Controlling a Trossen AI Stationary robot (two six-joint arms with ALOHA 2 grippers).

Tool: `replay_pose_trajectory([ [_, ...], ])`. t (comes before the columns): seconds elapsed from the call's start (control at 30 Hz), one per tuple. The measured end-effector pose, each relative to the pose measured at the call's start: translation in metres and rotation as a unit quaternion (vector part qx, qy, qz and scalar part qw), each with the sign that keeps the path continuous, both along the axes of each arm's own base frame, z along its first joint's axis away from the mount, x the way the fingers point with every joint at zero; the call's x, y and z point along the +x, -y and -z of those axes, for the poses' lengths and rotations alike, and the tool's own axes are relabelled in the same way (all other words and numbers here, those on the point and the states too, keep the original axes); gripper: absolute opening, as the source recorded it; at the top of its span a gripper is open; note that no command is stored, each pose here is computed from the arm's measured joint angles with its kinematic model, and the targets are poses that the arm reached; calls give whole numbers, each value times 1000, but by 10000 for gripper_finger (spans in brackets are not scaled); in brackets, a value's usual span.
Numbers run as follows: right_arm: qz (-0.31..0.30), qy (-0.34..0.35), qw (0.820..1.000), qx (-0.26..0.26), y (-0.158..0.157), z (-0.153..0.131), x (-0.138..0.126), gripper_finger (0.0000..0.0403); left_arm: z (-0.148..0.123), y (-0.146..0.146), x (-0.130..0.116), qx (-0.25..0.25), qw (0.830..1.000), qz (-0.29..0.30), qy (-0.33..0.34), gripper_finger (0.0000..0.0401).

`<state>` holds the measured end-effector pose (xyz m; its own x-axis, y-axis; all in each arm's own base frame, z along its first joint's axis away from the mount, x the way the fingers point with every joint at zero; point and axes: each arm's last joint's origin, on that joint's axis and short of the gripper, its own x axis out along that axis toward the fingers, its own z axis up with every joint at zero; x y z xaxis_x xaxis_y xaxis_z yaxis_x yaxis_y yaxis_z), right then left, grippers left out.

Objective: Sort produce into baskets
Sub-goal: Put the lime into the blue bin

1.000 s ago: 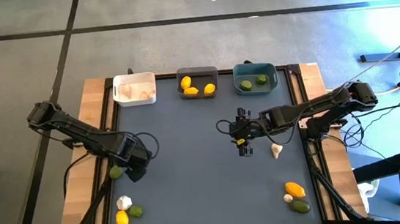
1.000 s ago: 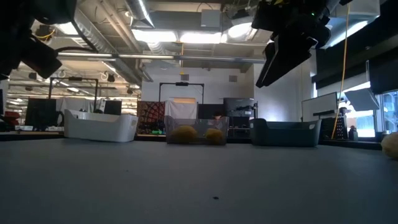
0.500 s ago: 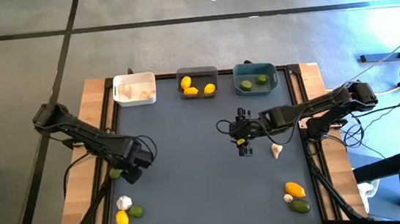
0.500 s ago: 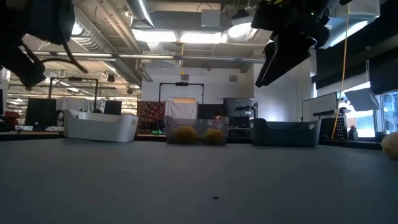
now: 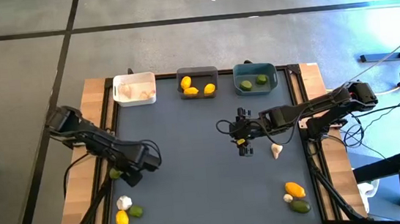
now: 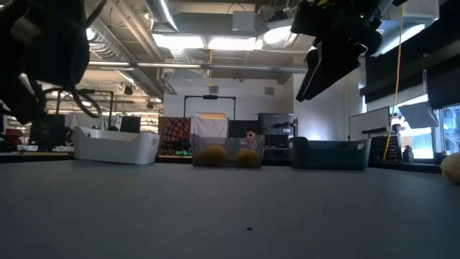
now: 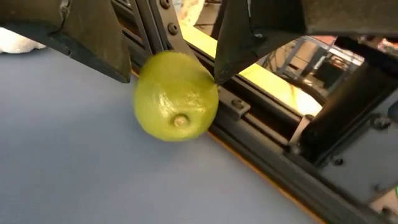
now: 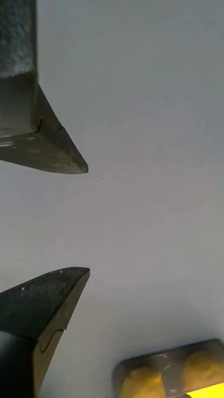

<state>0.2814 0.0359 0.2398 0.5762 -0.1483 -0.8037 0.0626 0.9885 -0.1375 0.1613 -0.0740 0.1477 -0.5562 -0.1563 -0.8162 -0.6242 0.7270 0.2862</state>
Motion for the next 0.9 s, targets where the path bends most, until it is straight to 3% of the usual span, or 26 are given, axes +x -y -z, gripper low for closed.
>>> replay_pose_trajectory([
  [0.37, 0, -14, 1000, -1, 0, 2, -2, 257, 13, 2, 5, -23, 999, 40, -11, 177],
  [0.67, -1, -14, 1000, 3, 0, 2, -2, 257, 13, 2, 6, -38, 997, 65, -3, 130],
  [0.9, -1, -14, 1000, 3, 0, 2, -2, 257, 4, 4, 14, -28, 995, 95, 22, 121],
])
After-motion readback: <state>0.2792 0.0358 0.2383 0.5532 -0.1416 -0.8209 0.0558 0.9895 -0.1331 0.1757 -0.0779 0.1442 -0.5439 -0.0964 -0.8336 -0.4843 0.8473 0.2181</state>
